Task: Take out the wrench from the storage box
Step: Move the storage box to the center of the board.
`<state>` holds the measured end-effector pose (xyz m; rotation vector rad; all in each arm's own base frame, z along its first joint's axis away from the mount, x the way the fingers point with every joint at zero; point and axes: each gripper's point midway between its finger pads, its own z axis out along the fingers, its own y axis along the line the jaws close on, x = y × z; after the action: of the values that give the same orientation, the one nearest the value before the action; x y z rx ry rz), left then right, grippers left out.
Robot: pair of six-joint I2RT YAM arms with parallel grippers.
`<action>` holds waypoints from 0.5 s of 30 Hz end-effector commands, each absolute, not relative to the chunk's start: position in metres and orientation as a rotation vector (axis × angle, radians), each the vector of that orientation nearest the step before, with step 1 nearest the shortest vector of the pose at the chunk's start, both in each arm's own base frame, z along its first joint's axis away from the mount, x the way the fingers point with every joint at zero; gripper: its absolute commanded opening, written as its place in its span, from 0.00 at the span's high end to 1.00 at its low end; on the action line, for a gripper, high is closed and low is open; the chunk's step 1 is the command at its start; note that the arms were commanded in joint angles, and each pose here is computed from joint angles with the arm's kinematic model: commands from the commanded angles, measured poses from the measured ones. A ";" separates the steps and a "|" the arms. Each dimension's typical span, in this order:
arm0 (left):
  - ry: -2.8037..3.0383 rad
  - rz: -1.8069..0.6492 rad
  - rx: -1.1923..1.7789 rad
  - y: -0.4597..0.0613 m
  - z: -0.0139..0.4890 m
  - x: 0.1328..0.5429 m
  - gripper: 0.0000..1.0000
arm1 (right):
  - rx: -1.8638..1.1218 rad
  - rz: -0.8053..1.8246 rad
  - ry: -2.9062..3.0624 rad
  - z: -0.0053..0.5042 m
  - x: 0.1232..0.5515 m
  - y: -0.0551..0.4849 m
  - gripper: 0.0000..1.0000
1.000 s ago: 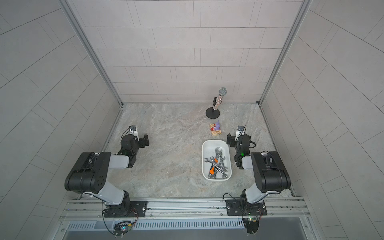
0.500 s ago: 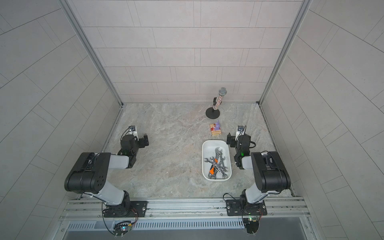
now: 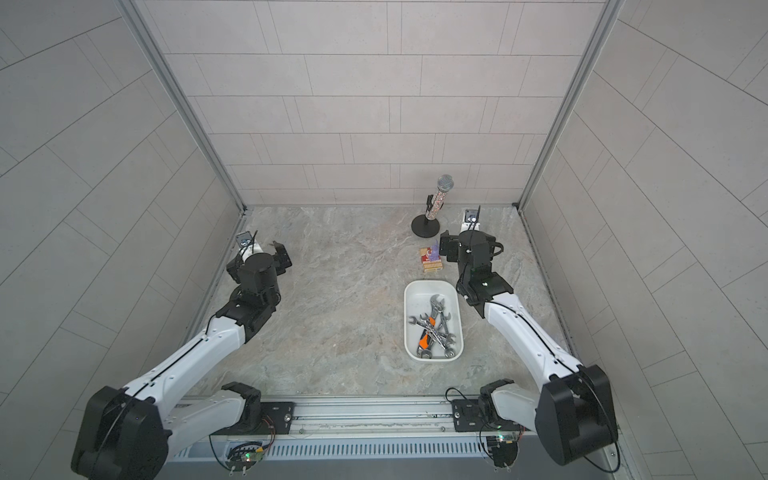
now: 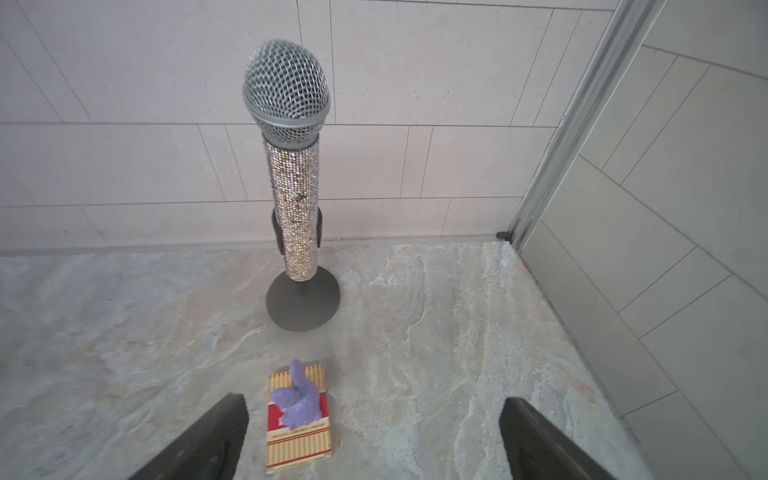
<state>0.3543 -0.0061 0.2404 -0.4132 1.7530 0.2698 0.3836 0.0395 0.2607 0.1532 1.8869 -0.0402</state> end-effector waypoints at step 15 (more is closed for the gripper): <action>2.437 -0.336 -0.292 -0.129 0.120 0.300 0.05 | 0.426 0.331 2.347 0.083 0.245 0.059 0.01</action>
<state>0.3145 -0.1057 0.1381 -0.3181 2.3202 -0.1871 0.2567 0.0640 0.0953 0.3577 2.3150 0.3352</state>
